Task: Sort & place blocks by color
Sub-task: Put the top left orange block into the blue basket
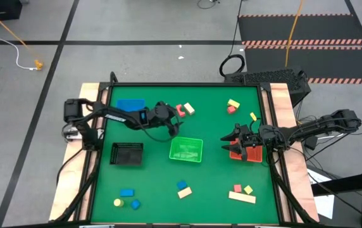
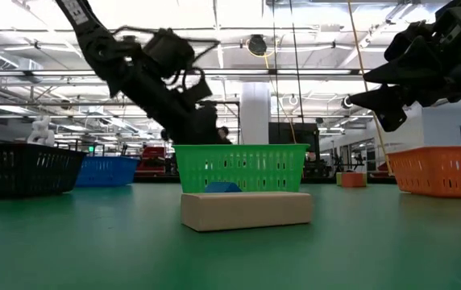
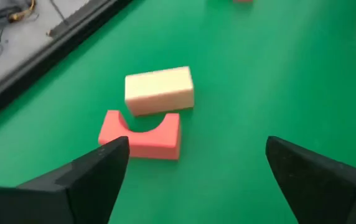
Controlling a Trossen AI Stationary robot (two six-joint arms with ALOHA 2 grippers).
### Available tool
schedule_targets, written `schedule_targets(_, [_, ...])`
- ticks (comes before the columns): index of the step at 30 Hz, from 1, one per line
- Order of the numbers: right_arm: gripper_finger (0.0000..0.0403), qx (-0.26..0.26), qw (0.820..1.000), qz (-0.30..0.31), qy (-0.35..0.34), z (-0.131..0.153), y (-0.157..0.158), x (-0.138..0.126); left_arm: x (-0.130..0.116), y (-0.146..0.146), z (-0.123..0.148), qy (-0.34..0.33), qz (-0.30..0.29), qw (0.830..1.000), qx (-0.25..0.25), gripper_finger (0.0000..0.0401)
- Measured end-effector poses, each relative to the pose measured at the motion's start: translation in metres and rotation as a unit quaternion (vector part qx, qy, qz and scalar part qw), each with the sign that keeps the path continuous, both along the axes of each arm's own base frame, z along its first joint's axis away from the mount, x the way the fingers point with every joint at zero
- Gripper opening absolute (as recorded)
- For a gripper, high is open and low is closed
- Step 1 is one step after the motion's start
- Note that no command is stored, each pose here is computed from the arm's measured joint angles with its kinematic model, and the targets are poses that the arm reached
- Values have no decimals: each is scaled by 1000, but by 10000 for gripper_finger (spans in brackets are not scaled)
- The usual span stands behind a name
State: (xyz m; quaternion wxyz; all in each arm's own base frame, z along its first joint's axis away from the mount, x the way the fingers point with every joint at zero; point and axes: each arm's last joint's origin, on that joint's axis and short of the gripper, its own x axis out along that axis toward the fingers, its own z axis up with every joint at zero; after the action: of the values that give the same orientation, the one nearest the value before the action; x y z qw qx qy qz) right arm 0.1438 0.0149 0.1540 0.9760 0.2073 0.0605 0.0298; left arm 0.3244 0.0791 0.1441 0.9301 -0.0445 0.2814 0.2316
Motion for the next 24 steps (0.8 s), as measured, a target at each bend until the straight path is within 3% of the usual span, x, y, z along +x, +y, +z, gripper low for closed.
schedule_targets(5, [197, 0, 1000, 0, 0, 0, 0, 0, 8, 13, -19, -40, 32, 999, -11, 392])
schedule_targets(10, [197, 0, 1000, 0, 0, 0, 0, 0, 10, 23, -16, -59, 77, 995, 0, 392])
schedule_targets(14, [197, 0, 1000, 0, 0, 0, 0, 0, 11, 34, -10, -45, 80, 995, 32, 392])
schedule_targets(21, [197, 0, 1000, 0, -1, 0, 0, 0, 26, 56, -30, 3, 55, 998, -6, 392])
schedule_targets(24, [197, 0, 1000, 0, 0, 0, 0, 0, 32, 59, -32, 22, 50, 999, 4, 391])
